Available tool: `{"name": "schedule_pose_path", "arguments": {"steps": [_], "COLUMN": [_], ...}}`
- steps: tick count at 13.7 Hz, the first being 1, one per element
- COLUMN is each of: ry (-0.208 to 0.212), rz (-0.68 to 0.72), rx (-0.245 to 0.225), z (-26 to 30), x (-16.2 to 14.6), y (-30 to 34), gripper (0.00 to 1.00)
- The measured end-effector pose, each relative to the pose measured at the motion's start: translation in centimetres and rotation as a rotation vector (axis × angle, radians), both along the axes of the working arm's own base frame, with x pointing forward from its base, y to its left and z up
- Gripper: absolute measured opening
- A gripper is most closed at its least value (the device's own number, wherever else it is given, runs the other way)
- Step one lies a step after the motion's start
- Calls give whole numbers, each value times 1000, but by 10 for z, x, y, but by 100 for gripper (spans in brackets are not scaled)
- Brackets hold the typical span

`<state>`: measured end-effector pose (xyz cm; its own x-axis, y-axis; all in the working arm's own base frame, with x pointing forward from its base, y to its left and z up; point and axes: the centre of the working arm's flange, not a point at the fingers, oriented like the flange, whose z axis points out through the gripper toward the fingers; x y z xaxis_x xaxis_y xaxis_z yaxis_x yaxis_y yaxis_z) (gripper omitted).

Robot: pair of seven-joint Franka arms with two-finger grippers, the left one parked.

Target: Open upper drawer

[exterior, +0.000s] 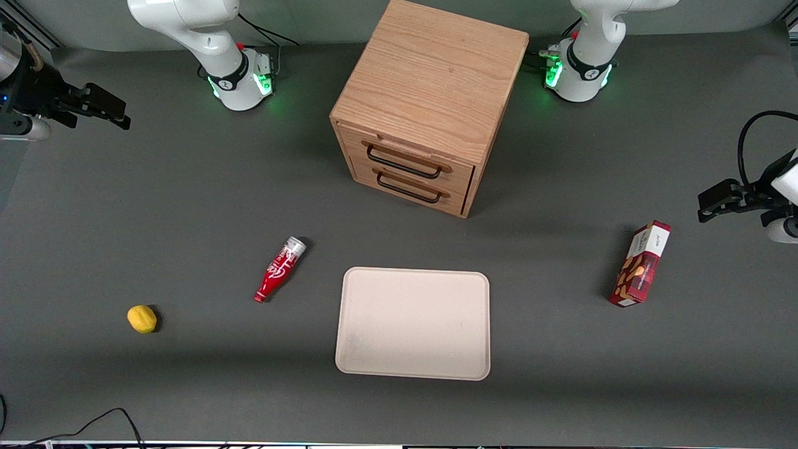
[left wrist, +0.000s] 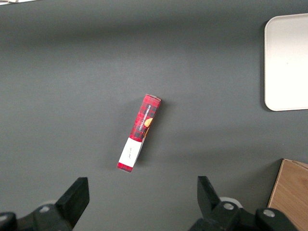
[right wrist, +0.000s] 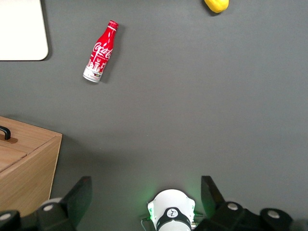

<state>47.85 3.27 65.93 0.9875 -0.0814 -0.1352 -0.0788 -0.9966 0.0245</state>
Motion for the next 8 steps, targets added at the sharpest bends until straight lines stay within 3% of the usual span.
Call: {"name": "schedule_pose_path", "arguments": {"steps": [8], "ry": [-23], "rz": [-10], "rx": [16], "z": [10], "x": [0], "y": [-6], "gripper": [100]}}
